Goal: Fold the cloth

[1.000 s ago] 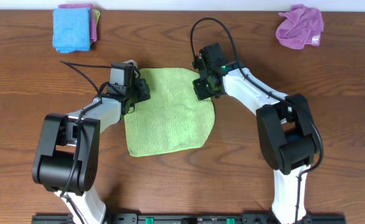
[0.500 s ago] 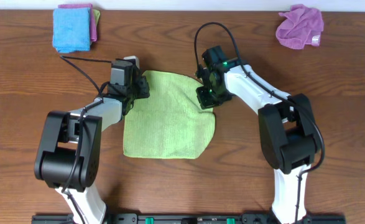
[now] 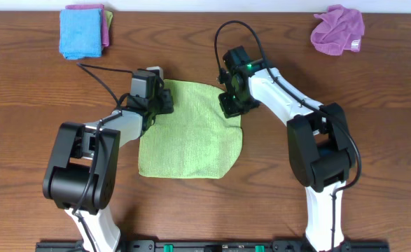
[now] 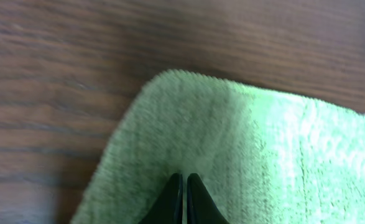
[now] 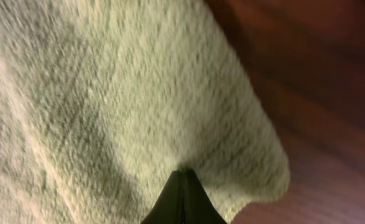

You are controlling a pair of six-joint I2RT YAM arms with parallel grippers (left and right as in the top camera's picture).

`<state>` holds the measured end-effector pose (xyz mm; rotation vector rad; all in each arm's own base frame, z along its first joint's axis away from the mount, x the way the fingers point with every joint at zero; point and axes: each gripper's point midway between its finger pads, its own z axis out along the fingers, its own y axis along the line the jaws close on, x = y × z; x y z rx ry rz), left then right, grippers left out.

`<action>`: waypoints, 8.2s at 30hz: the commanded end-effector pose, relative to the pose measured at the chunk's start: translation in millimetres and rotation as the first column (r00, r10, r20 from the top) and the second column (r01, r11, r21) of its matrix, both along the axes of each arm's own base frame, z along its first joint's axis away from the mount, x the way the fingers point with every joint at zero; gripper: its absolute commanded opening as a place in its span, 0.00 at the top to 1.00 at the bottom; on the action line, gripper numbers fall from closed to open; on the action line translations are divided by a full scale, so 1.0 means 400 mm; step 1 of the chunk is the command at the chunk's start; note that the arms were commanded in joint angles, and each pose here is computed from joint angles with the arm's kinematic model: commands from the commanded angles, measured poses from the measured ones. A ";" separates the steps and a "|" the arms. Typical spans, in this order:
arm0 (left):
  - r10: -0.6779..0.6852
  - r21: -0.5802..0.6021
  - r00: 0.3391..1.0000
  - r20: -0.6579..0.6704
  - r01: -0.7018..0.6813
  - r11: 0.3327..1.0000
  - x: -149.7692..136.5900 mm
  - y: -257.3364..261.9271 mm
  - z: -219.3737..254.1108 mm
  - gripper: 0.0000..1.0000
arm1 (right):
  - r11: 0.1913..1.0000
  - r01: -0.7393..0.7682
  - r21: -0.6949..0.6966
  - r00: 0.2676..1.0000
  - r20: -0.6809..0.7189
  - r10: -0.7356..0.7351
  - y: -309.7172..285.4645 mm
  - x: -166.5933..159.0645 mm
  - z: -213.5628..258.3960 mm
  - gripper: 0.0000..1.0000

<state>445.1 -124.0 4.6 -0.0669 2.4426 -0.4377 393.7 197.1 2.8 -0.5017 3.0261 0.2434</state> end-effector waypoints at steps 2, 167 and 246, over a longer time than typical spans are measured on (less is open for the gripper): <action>-0.030 0.014 0.999 -0.027 0.031 0.999 -0.015 -0.029 -0.019 0.94 | 1.000 0.003 -0.030 0.999 -0.032 -0.004 -0.007 -0.016 -0.005 0.99; 0.146 0.147 0.968 -0.206 -0.117 0.982 -0.164 -0.125 -0.134 0.94 | 0.981 0.169 0.100 0.976 -0.158 -0.153 -0.127 -0.488 -0.049 0.99; 0.288 0.233 0.886 -0.362 -0.213 0.949 -0.206 0.071 -0.179 0.94 | 0.996 0.069 0.048 0.951 0.298 -0.080 -0.047 -0.076 0.064 0.99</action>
